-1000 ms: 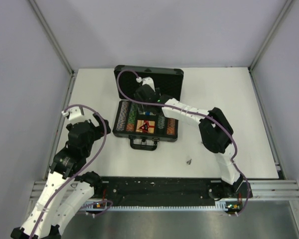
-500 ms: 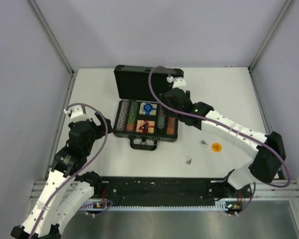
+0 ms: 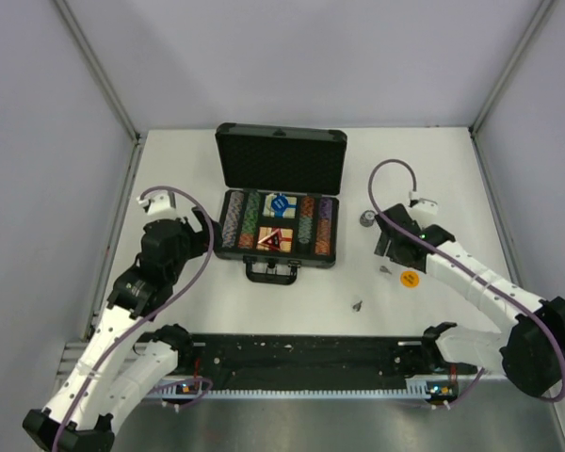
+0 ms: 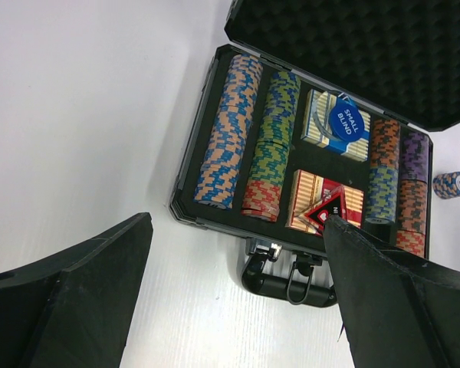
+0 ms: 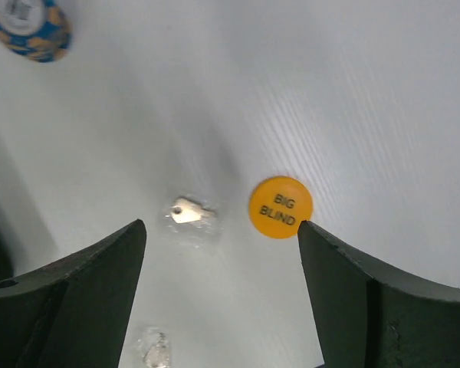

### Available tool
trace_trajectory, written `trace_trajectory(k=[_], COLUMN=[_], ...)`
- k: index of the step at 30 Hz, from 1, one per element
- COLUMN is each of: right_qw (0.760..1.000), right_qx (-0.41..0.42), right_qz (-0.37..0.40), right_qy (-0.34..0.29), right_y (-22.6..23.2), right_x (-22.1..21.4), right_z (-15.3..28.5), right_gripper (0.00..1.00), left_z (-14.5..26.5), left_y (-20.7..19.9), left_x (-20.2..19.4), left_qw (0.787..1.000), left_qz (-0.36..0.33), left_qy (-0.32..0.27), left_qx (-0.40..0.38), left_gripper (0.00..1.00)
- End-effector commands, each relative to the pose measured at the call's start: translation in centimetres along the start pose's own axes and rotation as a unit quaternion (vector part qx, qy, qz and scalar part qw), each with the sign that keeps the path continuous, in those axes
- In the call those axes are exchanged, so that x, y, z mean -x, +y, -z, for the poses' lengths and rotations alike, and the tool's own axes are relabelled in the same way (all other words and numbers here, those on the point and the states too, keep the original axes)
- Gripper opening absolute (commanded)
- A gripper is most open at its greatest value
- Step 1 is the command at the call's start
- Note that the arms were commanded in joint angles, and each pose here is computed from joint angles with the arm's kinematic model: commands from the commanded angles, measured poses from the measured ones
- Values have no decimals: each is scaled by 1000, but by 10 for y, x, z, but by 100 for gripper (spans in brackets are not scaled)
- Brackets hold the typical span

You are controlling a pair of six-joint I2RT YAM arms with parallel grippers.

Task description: Pack up texas hold em set

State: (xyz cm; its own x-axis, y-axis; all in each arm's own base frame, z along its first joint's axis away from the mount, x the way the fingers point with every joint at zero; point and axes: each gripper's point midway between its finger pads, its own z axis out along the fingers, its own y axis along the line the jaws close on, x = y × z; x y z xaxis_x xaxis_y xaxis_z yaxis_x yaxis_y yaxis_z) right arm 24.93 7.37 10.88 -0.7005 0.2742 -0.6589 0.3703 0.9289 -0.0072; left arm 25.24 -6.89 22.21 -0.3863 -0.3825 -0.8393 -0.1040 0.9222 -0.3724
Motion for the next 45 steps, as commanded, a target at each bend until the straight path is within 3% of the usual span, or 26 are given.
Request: trace_trajectory(k=[1, 16, 27, 45], right_qw=[995, 985, 985, 985], right_qx=[-57, -72, -77, -60], right_qz=[-71, -114, -74, -90], right_qy=[41, 112, 134, 138], right_y=[-38, -60, -58, -53], right_x=[-28, -69, -74, -75], right_z=[-13, -48, -63, -58], right_gripper=[81, 71, 68, 46], left_z=[-3, -2, -2, -2], left_y=[-10, -7, -6, -4], left_x=[6, 4, 5, 6], left_qw=[1000, 1000, 1000, 1000], left_qz=[5, 7, 6, 5], left_qy=[-14, -14, -16, -18], left_qx=[-24, -20, -16, -11], left_gripper=[99, 99, 99, 99])
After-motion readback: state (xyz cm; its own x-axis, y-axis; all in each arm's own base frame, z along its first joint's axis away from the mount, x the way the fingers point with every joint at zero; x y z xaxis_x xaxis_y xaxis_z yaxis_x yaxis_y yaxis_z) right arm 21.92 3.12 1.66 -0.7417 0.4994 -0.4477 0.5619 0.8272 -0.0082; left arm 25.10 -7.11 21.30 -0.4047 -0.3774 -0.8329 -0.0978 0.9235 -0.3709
